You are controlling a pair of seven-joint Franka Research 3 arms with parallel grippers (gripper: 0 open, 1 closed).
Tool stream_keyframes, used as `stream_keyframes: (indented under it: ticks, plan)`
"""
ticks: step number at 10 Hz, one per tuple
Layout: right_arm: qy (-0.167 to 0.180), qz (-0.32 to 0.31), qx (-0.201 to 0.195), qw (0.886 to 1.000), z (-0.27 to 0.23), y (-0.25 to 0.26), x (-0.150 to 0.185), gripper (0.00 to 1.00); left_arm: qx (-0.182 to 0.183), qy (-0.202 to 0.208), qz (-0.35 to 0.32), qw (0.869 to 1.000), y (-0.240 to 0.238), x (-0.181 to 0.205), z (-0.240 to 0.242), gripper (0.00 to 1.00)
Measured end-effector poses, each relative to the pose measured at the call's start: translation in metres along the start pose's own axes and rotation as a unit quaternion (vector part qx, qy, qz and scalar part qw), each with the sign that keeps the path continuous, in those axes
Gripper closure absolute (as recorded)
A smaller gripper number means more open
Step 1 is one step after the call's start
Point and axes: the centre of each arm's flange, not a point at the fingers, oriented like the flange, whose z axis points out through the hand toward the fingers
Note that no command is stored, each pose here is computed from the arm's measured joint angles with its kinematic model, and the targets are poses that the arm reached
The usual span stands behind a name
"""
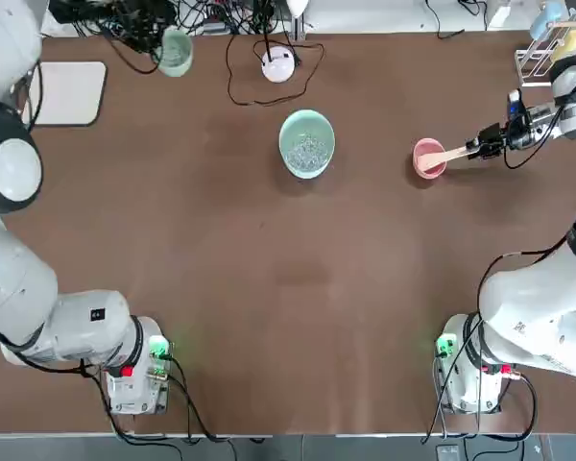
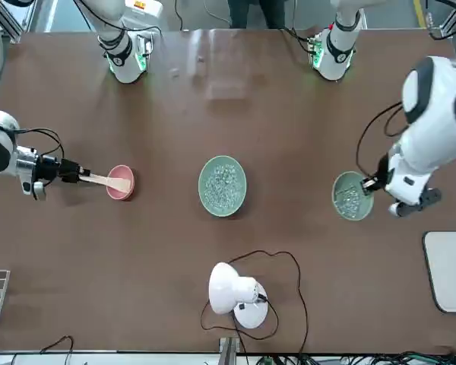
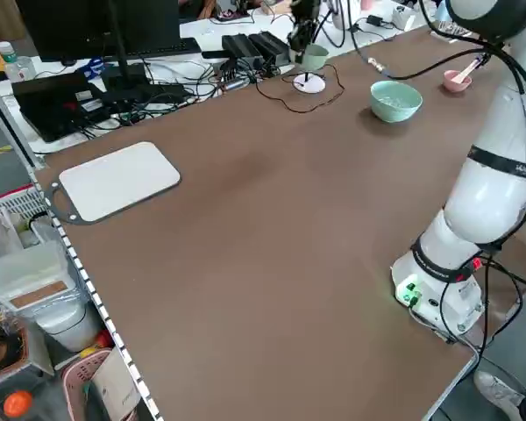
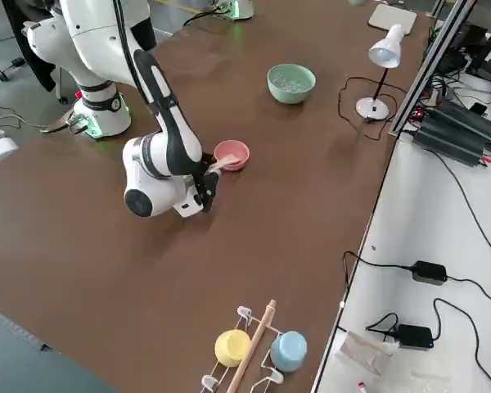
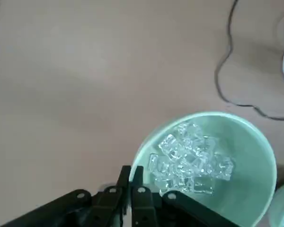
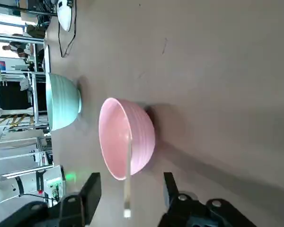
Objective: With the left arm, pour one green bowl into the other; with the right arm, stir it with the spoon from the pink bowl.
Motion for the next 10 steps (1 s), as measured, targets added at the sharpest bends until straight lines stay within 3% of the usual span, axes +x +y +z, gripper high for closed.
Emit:
stream_keyframes:
  ticks: [4,6,10]
  plan:
    - [-0.003,0.001,0.014,1.000,-0.001,0.006,-0.002,0.47,0.043,0.043,-0.074,0.995,0.104,-0.055,0.000,0.95]
    - [-0.001,0.002,0.021,1.000,-0.004,0.007,-0.004,0.48,0.077,0.042,-0.077,0.993,0.144,-0.085,0.015,0.95]
    - [0.001,0.004,0.030,1.000,-0.007,0.007,-0.006,0.60,0.157,0.121,-0.091,0.976,0.222,-0.167,0.070,0.95]
